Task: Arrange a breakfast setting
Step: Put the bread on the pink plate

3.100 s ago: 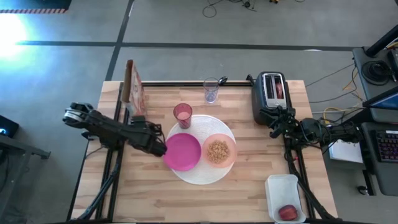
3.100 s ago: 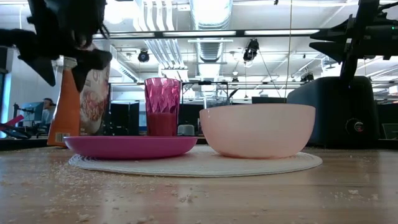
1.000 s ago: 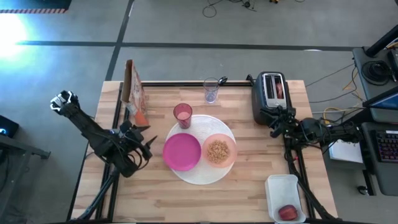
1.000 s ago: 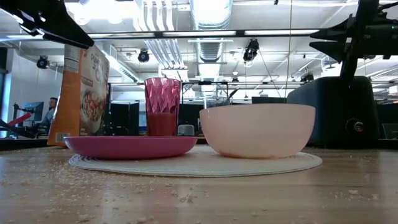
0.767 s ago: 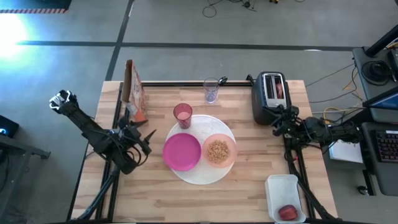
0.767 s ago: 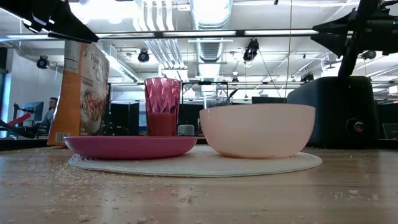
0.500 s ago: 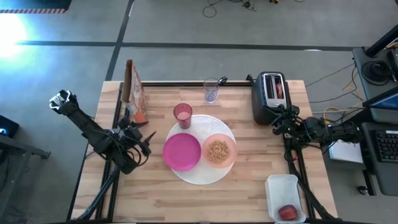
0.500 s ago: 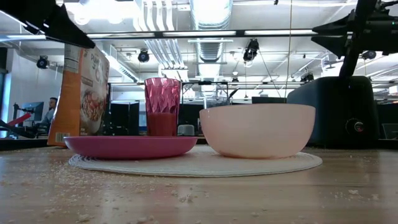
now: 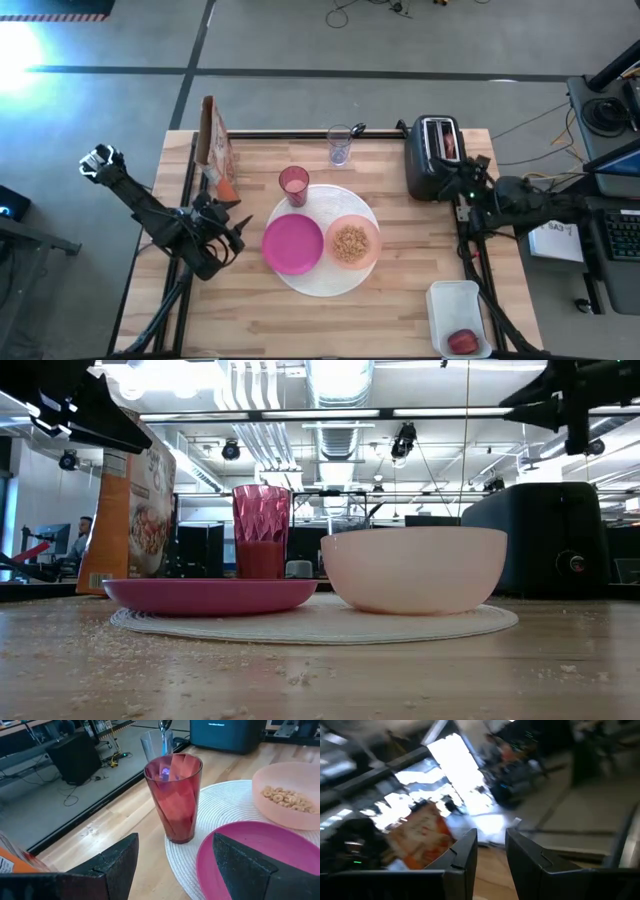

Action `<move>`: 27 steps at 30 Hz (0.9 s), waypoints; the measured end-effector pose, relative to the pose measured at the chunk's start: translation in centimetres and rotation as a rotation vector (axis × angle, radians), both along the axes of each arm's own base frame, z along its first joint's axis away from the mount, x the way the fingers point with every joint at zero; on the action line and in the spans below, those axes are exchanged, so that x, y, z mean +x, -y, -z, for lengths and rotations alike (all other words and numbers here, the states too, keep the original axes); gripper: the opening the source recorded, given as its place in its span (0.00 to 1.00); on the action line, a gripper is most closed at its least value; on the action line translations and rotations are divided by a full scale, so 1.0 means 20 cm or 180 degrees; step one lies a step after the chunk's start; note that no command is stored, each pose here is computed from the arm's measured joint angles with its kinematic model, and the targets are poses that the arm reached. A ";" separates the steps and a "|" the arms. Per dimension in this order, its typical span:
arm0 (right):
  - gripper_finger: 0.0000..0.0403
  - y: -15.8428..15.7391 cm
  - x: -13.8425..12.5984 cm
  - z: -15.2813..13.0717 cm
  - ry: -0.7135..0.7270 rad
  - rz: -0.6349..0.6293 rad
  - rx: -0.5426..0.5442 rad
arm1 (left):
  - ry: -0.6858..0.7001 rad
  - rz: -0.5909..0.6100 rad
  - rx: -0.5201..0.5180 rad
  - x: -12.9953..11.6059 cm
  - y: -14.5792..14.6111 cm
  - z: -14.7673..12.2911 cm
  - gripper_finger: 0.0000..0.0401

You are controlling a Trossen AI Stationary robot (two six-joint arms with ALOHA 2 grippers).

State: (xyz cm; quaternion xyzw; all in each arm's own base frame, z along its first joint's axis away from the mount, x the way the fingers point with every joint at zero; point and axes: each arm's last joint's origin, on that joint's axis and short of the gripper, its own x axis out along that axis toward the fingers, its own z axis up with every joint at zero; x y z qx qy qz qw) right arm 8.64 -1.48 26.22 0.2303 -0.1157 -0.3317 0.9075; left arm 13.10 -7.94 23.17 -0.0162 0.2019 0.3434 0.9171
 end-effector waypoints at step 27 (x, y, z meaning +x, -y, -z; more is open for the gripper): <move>0.41 0.07 0.15 -0.30 -0.2119 0.1542 0.1800 | -0.0038 0.0026 0.0060 -0.04 -0.04 -0.02 0.59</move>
